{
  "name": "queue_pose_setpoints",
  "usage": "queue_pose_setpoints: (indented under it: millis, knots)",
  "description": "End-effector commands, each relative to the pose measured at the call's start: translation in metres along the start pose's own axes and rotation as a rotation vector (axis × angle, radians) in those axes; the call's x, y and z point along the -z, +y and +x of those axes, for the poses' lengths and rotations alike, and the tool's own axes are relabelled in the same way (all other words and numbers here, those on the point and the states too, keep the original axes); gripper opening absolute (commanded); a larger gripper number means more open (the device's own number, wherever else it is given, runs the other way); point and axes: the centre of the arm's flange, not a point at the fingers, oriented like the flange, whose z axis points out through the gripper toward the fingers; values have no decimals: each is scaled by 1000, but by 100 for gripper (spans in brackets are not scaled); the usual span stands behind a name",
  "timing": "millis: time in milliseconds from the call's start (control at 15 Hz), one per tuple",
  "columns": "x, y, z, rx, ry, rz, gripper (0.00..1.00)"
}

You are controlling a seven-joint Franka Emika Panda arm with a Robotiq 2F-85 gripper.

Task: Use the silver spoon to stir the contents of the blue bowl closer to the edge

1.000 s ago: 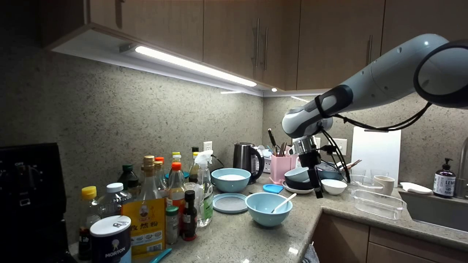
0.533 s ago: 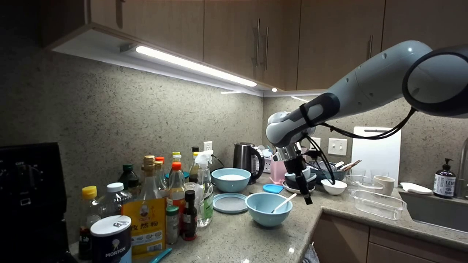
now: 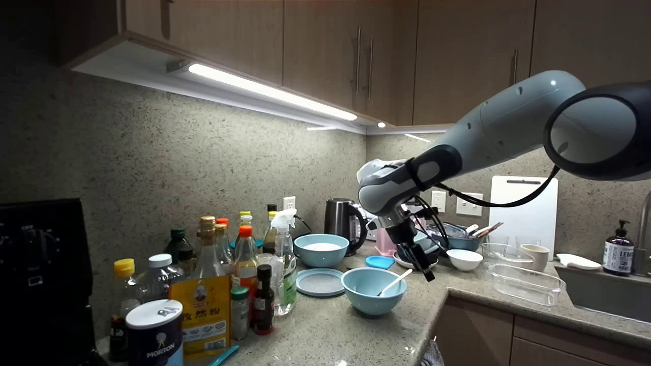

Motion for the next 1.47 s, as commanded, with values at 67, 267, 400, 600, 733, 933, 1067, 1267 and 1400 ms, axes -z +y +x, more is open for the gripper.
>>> queue_pose_setpoints:
  millis: [67, 267, 400, 600, 733, 933, 1067, 1267, 1400]
  knots:
    - [4, 6, -1, 19, -6, 24, 100]
    - [7, 15, 4, 45, -40, 59, 100]
    - [9, 19, 7, 61, -71, 80, 100]
    - [16, 21, 14, 47, -83, 106, 100]
    - [3, 1, 6, 45, -66, 96, 100]
    - [2, 1, 8, 46, -68, 96, 100]
    - [0, 16, 8, 63, -58, -6, 100]
    - [8, 42, 11, 123, -80, -171, 100]
    - [12, 51, 10, 160, -79, -213, 100]
